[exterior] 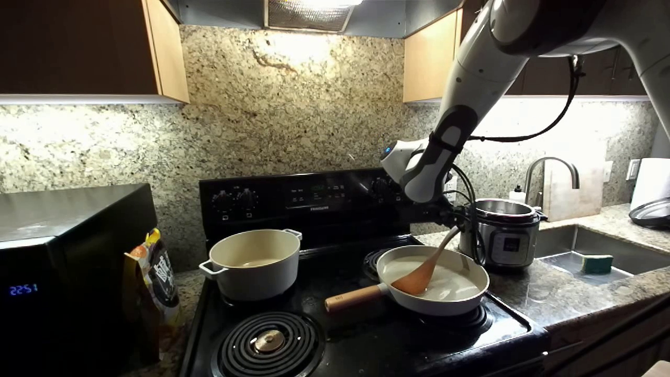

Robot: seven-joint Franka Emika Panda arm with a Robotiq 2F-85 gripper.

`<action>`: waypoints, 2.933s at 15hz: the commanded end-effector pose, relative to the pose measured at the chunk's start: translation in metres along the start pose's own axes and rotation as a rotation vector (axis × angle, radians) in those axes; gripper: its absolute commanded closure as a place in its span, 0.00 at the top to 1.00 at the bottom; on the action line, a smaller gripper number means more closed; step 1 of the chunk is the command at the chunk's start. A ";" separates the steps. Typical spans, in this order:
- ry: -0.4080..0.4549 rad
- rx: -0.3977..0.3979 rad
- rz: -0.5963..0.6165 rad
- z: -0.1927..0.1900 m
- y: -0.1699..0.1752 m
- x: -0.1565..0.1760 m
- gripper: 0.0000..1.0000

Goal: Stir the water in the pan with the spatula

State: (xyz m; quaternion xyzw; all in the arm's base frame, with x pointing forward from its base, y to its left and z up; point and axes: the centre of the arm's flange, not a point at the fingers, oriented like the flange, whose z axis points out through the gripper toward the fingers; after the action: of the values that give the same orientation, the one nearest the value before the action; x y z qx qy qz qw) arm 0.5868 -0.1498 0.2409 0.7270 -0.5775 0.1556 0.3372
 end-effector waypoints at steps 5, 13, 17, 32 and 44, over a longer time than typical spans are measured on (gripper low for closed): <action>-0.059 0.002 0.079 0.040 0.059 -0.021 0.08; -0.078 -0.025 0.137 0.055 0.086 0.018 0.08; -0.108 0.005 0.154 0.066 0.083 0.039 0.08; -0.085 0.085 0.108 0.042 0.043 0.097 0.08; -0.029 0.141 0.039 -0.002 0.000 0.088 0.08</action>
State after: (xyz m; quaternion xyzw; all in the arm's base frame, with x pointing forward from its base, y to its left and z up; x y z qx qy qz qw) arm 0.6025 -0.2218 0.2910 0.7285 -0.5989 0.1975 0.2677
